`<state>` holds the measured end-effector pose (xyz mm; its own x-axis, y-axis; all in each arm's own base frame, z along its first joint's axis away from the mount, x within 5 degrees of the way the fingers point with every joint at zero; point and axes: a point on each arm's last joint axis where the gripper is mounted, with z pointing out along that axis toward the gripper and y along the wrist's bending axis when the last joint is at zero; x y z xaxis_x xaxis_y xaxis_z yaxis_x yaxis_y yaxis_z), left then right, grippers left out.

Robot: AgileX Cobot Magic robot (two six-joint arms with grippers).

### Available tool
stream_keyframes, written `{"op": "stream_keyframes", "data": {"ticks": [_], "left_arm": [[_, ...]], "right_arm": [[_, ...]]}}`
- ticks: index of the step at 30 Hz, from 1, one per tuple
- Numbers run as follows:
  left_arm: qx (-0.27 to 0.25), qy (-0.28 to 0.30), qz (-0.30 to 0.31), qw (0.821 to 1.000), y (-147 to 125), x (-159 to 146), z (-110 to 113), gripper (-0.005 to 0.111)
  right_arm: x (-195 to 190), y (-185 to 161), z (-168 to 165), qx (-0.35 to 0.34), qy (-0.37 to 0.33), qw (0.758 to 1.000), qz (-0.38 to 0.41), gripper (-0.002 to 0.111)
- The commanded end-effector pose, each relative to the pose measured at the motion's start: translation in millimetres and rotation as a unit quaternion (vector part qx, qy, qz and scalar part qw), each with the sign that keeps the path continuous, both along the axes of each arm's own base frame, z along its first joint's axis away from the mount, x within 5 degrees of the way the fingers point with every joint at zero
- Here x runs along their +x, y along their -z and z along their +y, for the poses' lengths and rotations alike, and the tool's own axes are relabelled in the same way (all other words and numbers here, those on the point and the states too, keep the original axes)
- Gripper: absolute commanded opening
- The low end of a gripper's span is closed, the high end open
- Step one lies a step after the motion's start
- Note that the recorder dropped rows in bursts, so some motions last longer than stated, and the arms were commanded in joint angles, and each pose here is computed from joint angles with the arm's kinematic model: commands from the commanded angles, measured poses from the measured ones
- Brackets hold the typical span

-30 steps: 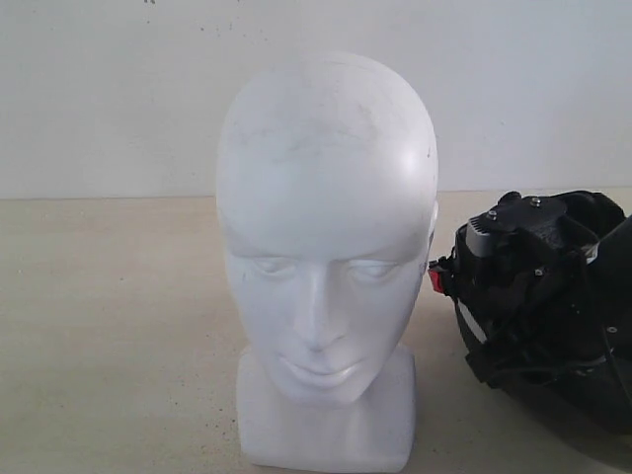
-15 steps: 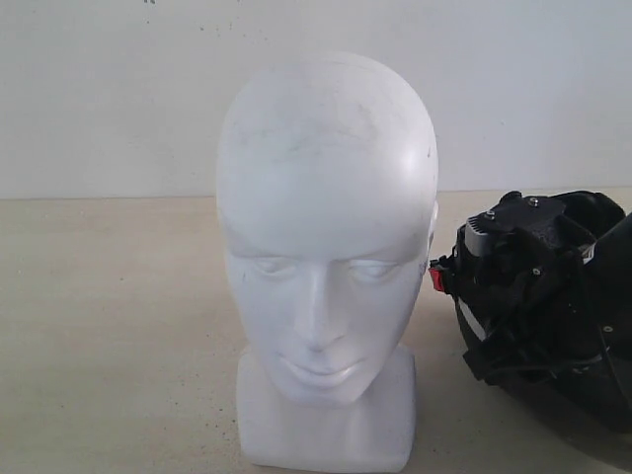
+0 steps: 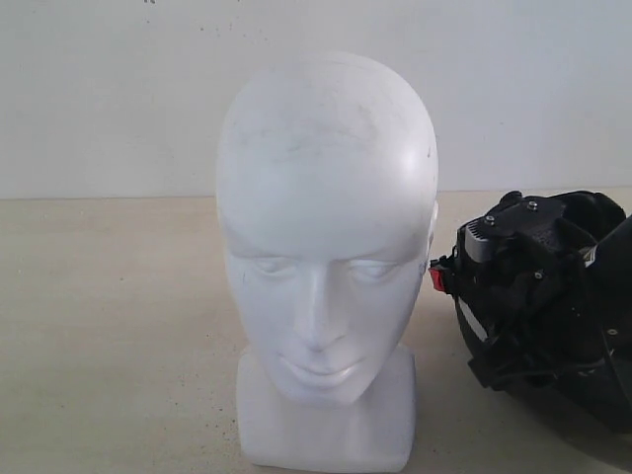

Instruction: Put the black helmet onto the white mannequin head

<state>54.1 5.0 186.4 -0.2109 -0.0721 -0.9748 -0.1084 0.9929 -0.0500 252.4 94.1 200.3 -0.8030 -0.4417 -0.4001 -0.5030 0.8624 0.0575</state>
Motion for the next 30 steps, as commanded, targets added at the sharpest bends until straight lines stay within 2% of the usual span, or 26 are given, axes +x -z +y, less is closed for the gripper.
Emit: {"op": "stream_keyframes", "data": {"ticks": [1, 4, 6, 8, 9, 16, 20, 26, 30], "left_arm": [[-0.004, 0.004, -0.001, 1.000, 0.9, 0.0, -0.6, 0.004], [-0.004, 0.004, -0.001, 1.000, 0.9, 0.0, -0.6, 0.004], [-0.004, 0.004, -0.001, 1.000, 0.9, 0.0, -0.6, 0.004], [-0.004, 0.004, -0.001, 1.000, 0.9, 0.0, -0.6, 0.004], [-0.004, 0.004, -0.001, 1.000, 0.9, 0.0, -0.6, 0.004], [-0.004, 0.004, -0.001, 1.000, 0.9, 0.0, -0.6, 0.004], [-0.004, 0.004, -0.001, 1.000, 0.9, 0.0, -0.6, 0.004], [-0.004, 0.004, -0.001, 1.000, 0.9, 0.0, -0.6, 0.004], [-0.004, 0.004, -0.001, 1.000, 0.9, 0.0, -0.6, 0.004]], "right_arm": [[-0.9, 0.8, -0.8, -0.009, -0.007, 1.000, 0.000, 0.047], [-1.0, 0.9, -1.0, -0.009, -0.003, 1.000, 0.002, 0.042], [-1.0, 1.0, -1.3, -0.010, -0.003, 1.000, 0.002, 0.026], [-0.9, 1.0, -1.6, -0.013, -0.005, 1.000, 0.001, 0.002], [-0.7, 1.0, -1.7, -0.013, -0.004, 1.000, 0.000, 0.000], [2.0, -2.7, -2.4, -0.023, -0.012, 1.000, -0.010, 0.000], [3.1, -16.9, -5.0, -0.034, -0.015, 0.999, -0.036, 0.000], [-9.9, -84.7, -14.8, -0.024, -0.001, 0.986, -0.165, 0.000], [-29.3, -127.8, -22.9, -0.010, 0.000, 0.965, -0.263, 0.000]]}}
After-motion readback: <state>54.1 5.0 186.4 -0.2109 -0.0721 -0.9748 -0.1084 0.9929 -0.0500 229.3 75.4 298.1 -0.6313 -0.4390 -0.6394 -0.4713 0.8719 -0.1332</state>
